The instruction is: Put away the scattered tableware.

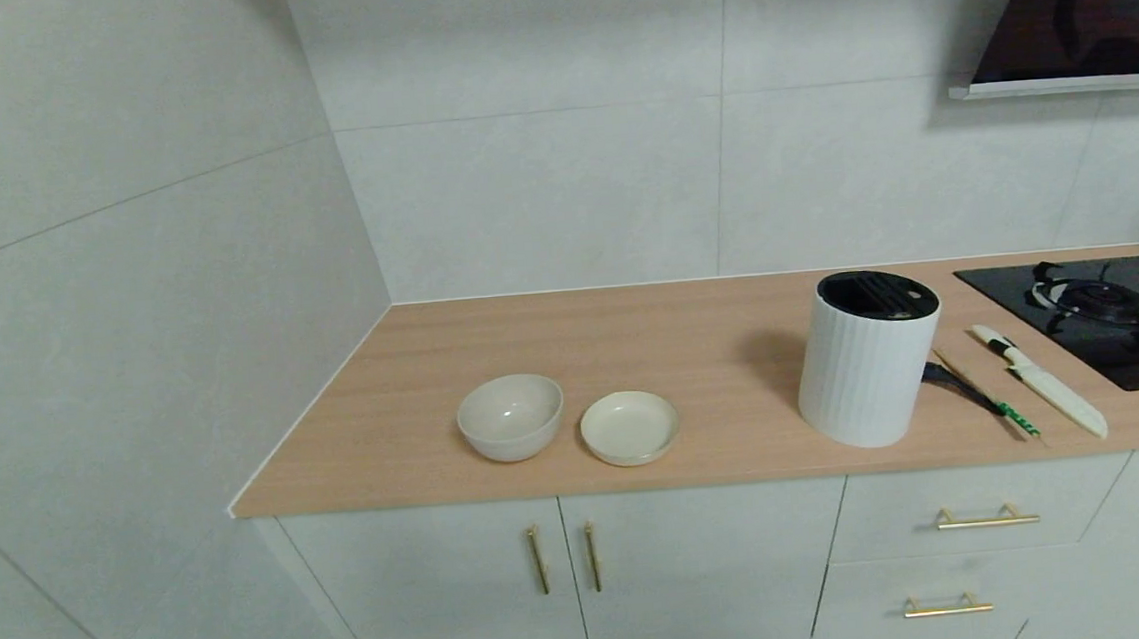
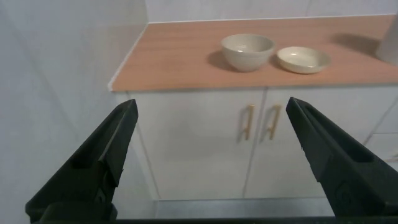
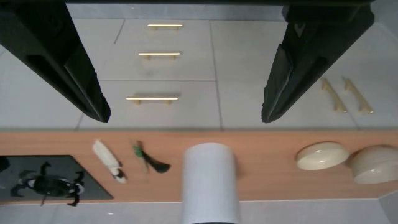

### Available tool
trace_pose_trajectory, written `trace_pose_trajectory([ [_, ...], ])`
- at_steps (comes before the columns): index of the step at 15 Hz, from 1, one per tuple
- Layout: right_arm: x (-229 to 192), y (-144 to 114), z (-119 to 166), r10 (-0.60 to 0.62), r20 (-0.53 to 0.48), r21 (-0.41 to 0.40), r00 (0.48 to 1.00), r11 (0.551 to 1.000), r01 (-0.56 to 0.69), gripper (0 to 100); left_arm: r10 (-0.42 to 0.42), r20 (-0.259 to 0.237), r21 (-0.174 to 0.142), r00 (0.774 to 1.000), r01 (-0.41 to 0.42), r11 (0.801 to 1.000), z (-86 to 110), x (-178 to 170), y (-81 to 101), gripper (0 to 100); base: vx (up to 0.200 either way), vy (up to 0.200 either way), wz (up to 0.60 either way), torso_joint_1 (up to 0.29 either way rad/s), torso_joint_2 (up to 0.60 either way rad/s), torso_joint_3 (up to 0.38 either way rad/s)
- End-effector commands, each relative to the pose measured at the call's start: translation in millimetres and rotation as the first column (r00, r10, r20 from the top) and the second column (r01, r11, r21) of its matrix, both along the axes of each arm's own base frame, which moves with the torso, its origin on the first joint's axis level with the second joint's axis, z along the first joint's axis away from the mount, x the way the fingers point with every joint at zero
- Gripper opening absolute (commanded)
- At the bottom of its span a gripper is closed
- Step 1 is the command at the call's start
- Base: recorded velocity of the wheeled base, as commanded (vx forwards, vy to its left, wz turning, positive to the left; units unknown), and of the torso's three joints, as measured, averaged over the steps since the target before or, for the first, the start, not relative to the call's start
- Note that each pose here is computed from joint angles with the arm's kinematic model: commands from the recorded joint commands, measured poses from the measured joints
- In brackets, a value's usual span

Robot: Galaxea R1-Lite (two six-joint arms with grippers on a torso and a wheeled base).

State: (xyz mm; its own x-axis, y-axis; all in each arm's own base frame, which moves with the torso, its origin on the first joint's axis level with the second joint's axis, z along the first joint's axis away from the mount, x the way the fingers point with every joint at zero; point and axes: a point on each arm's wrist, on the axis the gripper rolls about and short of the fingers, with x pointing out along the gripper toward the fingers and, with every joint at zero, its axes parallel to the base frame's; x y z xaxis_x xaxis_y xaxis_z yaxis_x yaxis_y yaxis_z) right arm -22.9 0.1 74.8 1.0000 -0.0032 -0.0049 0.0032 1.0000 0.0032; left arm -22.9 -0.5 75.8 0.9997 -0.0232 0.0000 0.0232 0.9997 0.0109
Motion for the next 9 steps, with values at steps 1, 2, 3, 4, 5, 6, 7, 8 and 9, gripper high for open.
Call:
trace_pose_trajectory([
  [1,0.1,0.0,0.0,0.0,-0.001,0.0,1.0,1.0,0.0,100,0.0,-0.002,0.0,1.0,0.0,1.0,0.0,0.1,0.0,100,0.0,0.2,0.0,0.007,0.0,0.007],
  [2,0.1,0.0,0.0,0.0,-0.001,0.0,1.0,1.0,0.0,100,0.0,-0.002,0.0,1.0,0.0,1.0,0.0,0.1,0.0,100,0.0,0.2,0.0,0.007,0.0,0.002],
  [3,0.1,0.0,0.0,0.0,-0.001,0.0,1.0,1.0,0.0,100,0.0,-0.002,0.0,1.0,0.0,1.0,0.0,0.1,0.0,100,0.0,0.2,0.0,0.007,0.0,0.002],
  [4,0.1,0.0,0.0,0.0,-0.001,0.0,1.0,1.0,0.0,100,0.0,-0.002,0.0,1.0,0.0,1.0,0.0,0.1,0.0,100,0.0,0.2,0.0,0.002,0.0,0.002],
  [5,0.1,0.0,0.0,0.0,-0.001,0.0,1.0,1.0,0.0,100,0.0,-0.002,0.0,1.0,0.0,1.0,0.0,0.1,0.0,100,0.0,0.2,0.0,0.007,0.0,0.002],
  [6,0.1,0.0,0.0,0.0,-0.001,0.0,1.0,1.0,0.0,100,0.0,-0.002,0.0,1.0,0.0,1.0,0.0,0.1,0.0,100,0.0,0.2,0.0,0.002,0.0,0.002],
  [7,0.1,0.0,0.0,0.0,-0.001,0.0,1.0,1.0,0.0,100,0.0,-0.002,0.0,1.0,0.0,1.0,0.0,0.1,0.0,100,0.0,0.2,0.0,-0.007,0.0,0.002],
  [8,0.1,0.0,0.0,0.0,-0.001,0.0,1.0,1.0,0.0,100,0.0,-0.002,0.0,1.0,0.0,1.0,0.0,0.1,0.0,100,0.0,0.0,0.0,0.0,0.0,0.0],
  [9,0.1,0.0,0.0,0.0,-0.001,0.0,1.0,1.0,0.0,100,0.0,-0.002,0.0,1.0,0.0,1.0,0.0,0.1,0.0,100,0.0,0.0,0.0,0.0,0.0,0.0],
])
